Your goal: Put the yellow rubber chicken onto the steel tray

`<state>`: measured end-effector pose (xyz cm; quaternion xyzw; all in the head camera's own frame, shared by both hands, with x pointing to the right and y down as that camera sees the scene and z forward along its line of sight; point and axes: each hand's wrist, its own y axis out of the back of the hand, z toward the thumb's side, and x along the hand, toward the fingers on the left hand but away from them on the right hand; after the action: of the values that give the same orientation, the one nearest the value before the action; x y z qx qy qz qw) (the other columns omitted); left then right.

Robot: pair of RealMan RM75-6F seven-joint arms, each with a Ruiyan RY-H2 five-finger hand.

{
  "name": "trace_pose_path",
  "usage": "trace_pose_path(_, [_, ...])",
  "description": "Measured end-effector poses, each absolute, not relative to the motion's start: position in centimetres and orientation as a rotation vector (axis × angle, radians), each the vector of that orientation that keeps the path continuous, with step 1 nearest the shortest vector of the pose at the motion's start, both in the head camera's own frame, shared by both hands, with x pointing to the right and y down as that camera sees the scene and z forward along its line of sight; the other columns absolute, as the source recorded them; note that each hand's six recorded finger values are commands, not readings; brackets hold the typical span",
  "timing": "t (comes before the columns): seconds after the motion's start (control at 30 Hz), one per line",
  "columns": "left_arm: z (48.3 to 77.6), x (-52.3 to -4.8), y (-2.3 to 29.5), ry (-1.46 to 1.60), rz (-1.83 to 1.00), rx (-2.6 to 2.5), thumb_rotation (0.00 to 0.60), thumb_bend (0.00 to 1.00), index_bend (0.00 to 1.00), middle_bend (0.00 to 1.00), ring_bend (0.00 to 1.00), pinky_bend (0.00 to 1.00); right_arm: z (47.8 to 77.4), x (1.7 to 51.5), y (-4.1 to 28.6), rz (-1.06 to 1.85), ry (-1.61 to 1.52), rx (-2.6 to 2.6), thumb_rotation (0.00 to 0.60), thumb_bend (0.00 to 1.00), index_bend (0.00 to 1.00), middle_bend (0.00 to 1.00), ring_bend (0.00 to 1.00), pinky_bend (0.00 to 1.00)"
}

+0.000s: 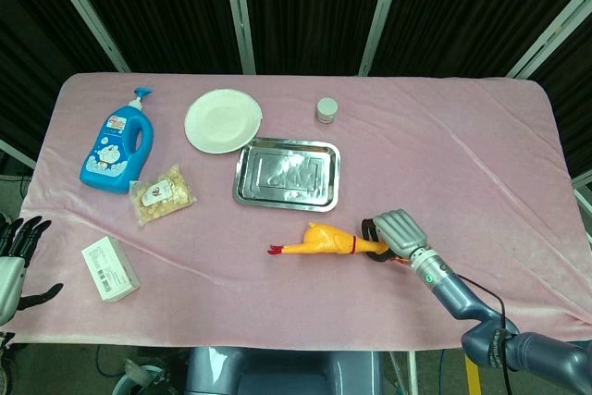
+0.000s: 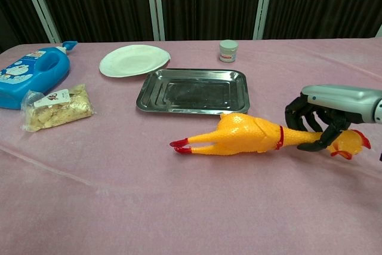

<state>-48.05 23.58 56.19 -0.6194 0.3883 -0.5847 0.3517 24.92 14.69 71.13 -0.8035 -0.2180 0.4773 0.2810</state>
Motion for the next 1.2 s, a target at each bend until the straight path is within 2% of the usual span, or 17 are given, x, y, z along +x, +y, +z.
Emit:
trace_pose_path(0.23, [56.3,-46.2,22.7,0.964,-1.450,-1.675,0.600,0.00,0.10,0.08,0.00,0.00,69.2,25.4,14.2,1.247,-0.681,-2.284,0.600,0.55,0.99,0.74,0.76,0.90])
trace_pose_path(0.6, [56.1,-41.3,18.8,0.989,-1.251,-1.780,0.600,0.00,0.15,0.17,0.05,0.00,66.5,25.3,13.7,1.154,-0.819,-2.488,0.600,0.55,1.00,0.75,0.76,0.91])
trace_pose_path(0.93, [55.2,-32.2,15.0,0.966,-1.002,-1.953,0.600,0.01,0.18,0.19,0.07,0.00,64.4,24.0,13.0,1.032,-0.915,-2.638,0.600,0.56,1.00,0.75,0.76,0.91])
trace_pose_path(1.2, [54.8,-24.8,14.2,0.851,-0.892,-2.083,0.600,0.01,0.17,0.18,0.07,0.00,63.6,22.3,12.5,0.992,-0.918,-2.646,0.600,0.56,1.00,0.75,0.76,0.91])
